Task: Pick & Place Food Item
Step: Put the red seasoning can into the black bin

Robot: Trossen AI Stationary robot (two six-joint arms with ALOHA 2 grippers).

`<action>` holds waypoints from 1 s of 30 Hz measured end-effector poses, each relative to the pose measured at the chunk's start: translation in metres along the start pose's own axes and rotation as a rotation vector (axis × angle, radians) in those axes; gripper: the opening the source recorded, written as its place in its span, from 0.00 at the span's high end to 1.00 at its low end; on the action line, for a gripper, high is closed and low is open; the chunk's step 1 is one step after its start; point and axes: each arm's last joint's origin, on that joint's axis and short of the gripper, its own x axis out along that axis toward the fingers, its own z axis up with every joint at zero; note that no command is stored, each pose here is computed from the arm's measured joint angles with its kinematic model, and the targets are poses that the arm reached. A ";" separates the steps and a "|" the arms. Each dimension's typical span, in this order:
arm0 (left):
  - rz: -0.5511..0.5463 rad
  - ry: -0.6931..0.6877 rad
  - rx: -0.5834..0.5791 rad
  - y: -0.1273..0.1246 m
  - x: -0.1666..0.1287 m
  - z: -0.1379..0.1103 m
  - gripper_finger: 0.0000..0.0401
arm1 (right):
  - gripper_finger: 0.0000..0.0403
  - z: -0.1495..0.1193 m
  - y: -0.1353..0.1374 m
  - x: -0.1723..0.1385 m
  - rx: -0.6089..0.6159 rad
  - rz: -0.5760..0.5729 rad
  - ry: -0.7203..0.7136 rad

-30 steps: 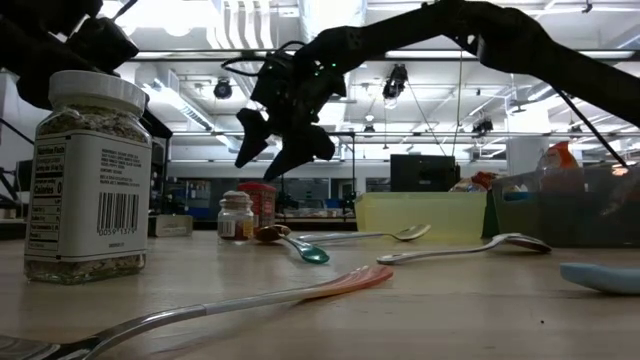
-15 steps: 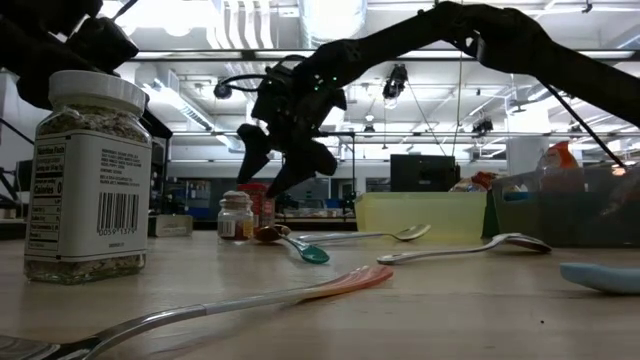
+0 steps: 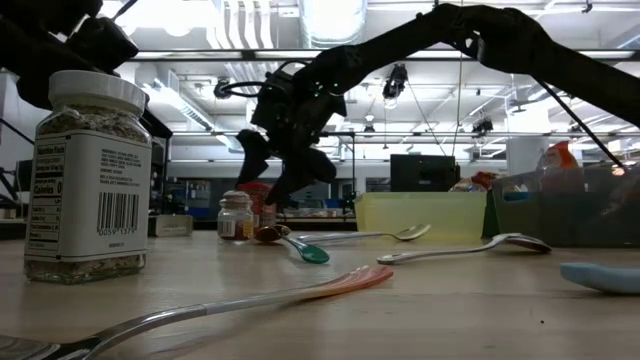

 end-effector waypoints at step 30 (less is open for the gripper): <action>0.000 0.000 0.000 0.000 0.000 0.000 0.15 | 0.14 0.001 0.010 0.000 0.162 0.074 0.059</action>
